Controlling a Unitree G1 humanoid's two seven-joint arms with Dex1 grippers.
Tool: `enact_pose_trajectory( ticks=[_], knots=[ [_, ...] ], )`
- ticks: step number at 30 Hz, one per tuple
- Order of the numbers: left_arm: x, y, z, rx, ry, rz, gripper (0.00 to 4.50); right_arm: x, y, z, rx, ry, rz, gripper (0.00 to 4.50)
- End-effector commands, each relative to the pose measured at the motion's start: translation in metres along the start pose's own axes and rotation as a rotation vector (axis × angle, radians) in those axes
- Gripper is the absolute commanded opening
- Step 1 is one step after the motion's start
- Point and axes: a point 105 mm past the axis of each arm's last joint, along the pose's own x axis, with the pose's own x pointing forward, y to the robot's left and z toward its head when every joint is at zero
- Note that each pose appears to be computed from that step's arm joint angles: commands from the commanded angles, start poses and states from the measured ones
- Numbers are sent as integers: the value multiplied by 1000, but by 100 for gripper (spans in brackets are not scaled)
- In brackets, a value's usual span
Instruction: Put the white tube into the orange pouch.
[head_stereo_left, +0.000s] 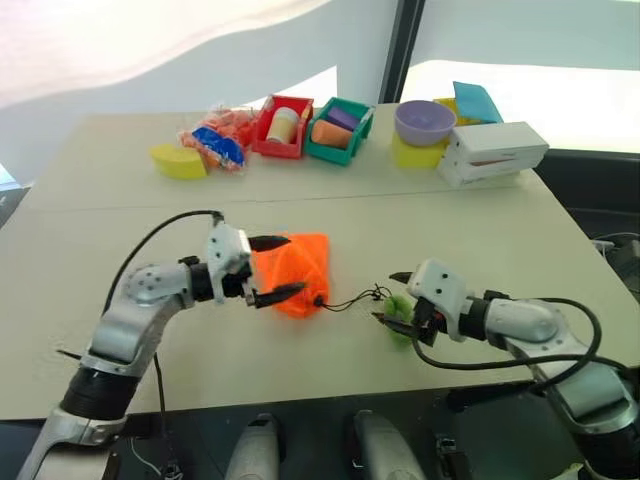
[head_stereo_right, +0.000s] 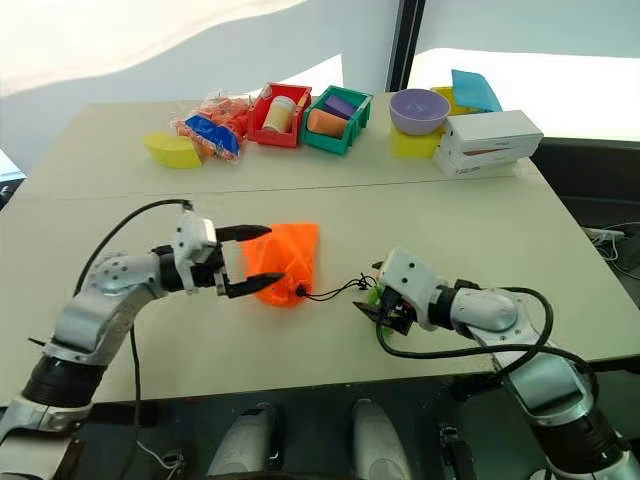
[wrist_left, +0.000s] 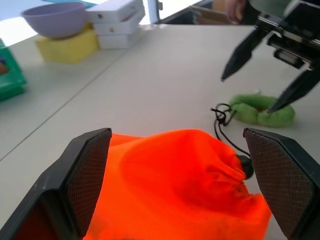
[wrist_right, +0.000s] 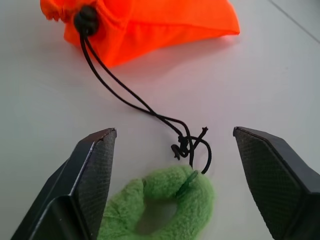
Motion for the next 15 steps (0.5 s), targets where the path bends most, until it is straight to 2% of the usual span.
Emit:
enact_pose_trajectory(
  ticks=[1, 5, 9, 12, 15],
  knots=[
    [-32, 35, 1, -34, -19, 238, 450, -10, -22, 9, 12, -96, -117, 393],
    [-58, 54, -25, -62, 30, 447, 450, -19, -42, -9, 113, -143, -215, 393],
    [-81, 52, -64, -102, 116, 614, 450, -31, -52, -42, 229, -123, -251, 393],
    [-86, 45, -77, -111, 153, 648, 450, -31, -51, -47, 259, -137, -245, 393],
    [-87, 43, -80, -108, 151, 663, 450, -27, -50, -50, 262, -138, -234, 393]
  ],
)
